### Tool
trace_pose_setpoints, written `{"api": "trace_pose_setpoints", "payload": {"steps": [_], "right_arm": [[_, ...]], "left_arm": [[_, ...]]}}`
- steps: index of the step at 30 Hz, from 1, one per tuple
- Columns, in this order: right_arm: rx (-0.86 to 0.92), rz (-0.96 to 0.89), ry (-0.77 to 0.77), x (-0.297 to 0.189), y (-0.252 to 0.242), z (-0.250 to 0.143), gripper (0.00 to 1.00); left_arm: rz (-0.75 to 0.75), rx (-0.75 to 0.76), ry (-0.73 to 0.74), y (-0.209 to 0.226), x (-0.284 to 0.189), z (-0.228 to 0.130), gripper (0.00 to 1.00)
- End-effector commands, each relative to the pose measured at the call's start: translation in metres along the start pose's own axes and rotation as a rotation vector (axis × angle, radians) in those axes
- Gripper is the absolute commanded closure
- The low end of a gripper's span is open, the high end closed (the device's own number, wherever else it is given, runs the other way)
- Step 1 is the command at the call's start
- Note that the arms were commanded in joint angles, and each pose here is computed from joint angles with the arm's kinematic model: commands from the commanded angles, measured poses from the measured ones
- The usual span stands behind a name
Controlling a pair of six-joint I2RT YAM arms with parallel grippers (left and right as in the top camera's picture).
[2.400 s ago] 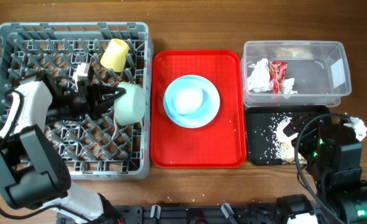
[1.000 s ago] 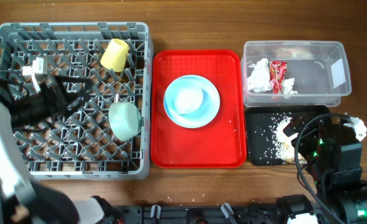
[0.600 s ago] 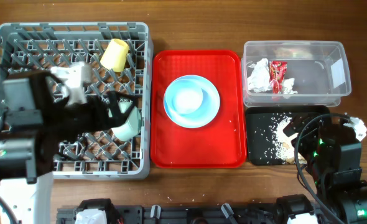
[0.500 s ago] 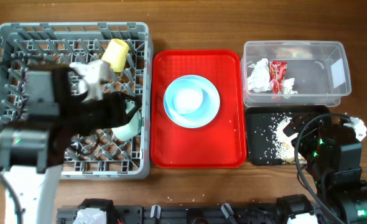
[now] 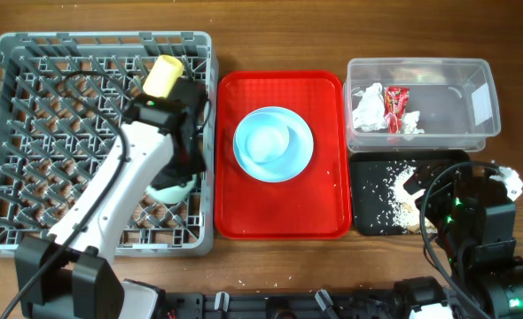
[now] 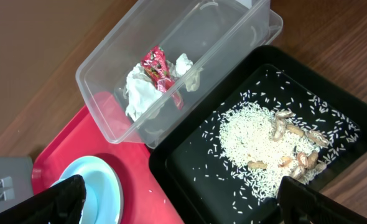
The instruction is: Sort waste into correct bins and load items into the dishwasher rack
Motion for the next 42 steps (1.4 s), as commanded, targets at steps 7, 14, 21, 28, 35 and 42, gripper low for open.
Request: {"api": "trace_pose_setpoints", "payload": {"steps": [7,14,21,28,35,42], "right_arm": [[0.014,0.012,-0.001,-0.003,0.002,0.002,0.01],[0.015,0.012,-0.001,-0.003,0.002,0.002,0.00],[0.015,0.012,-0.001,-0.003,0.002,0.002,0.00],[0.015,0.012,-0.001,-0.003,0.002,0.002,0.01],[0.015,0.012,-0.001,-0.003,0.002,0.002,0.00],[0.015,0.012,-0.001,-0.003,0.002,0.002,0.00]], "left_arm": [[0.079,-0.298,-0.100,0.064,-0.049,-0.011,0.96],[-0.431,0.118,-0.430,-0.032,-0.088,0.004,0.45],[-0.394,0.302,-0.589,-0.139,-0.059,0.023,0.46],[-0.332,0.474,-0.541,-0.209,0.027,0.045,0.47],[-0.264,0.463,-0.529,-0.213,0.051,0.051,0.96],[-0.423,0.455,-0.623,-0.187,-0.046,0.035,0.96]]}}
Point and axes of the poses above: each gripper's point midway between its finger pads, its own x axis out along the fingers, its own y axis along the line the jaws close on, z = x × y, the point moved 10 cm from there along -x, back along the fingers, and after that the axes turned 12 degrees about x, right-handed, at the moved point
